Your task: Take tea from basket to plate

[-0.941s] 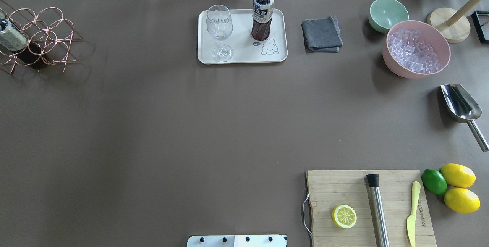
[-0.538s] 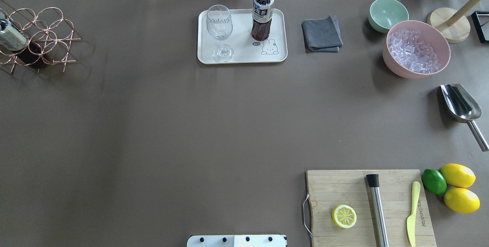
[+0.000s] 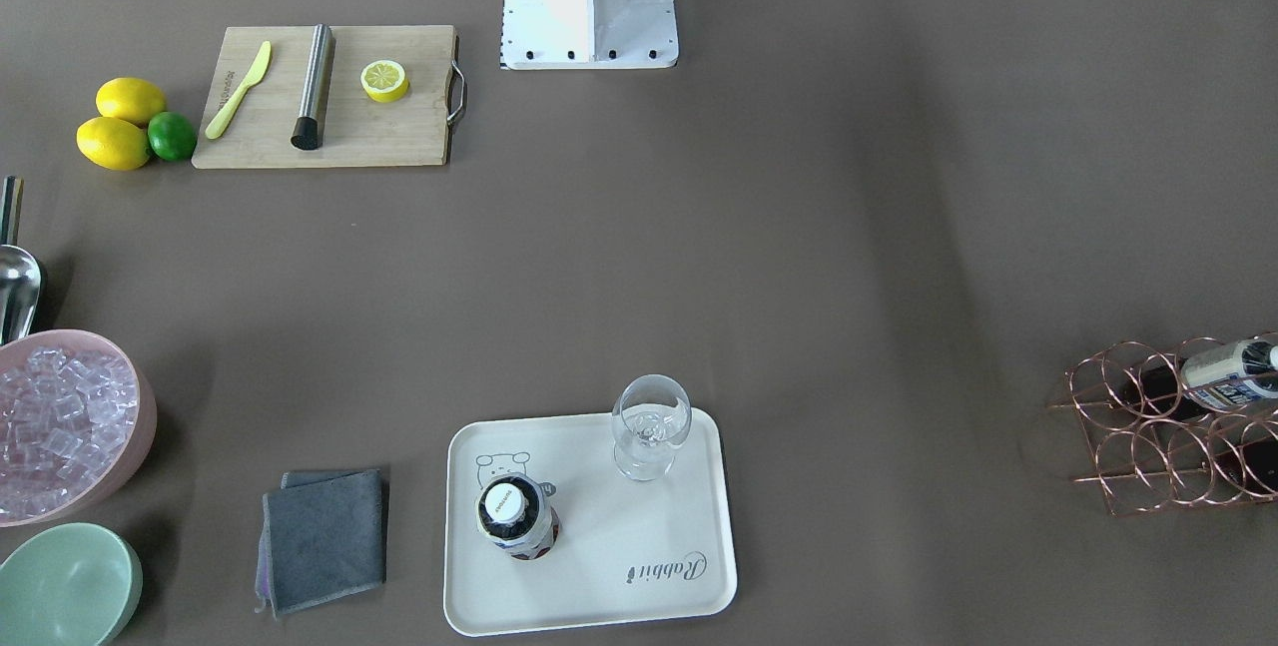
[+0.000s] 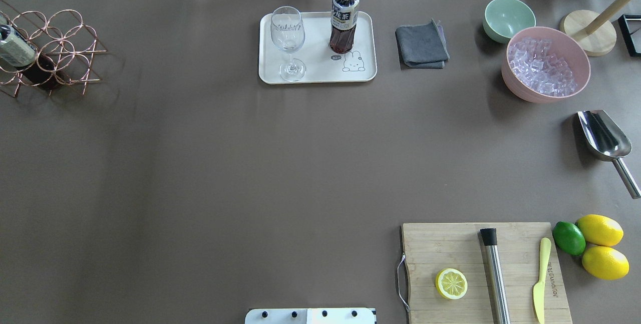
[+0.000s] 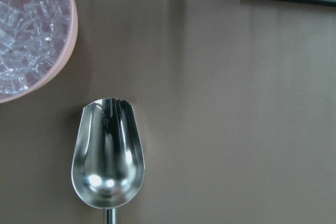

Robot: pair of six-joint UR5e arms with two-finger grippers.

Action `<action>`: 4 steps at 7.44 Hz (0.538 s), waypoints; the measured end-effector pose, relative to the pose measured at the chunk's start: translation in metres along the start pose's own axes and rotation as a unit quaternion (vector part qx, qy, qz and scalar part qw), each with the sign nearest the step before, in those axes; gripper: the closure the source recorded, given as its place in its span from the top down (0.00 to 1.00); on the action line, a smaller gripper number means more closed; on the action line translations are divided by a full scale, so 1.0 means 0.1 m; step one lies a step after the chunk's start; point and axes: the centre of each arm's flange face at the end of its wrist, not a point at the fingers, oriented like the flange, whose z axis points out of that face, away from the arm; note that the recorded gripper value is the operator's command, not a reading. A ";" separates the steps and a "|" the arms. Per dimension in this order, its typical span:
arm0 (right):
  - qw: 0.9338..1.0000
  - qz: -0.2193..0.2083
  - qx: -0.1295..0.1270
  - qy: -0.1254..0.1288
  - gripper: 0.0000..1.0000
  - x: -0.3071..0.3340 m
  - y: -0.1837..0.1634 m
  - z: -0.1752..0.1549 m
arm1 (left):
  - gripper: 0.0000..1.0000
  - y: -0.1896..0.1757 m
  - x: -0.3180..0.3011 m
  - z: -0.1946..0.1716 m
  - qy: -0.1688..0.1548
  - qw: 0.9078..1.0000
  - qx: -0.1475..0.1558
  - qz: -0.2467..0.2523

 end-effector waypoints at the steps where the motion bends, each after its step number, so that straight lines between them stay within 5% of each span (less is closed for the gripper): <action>1: 1.000 0.000 0.000 0.000 1.00 0.00 0.00 0.00 | 0.98 0.00 0.00 0.00 0.001 1.000 0.000 0.030; 4: 1.000 0.000 0.000 -0.001 1.00 0.00 0.02 0.01 | 0.98 0.05 0.03 0.00 0.034 0.996 -0.012 0.076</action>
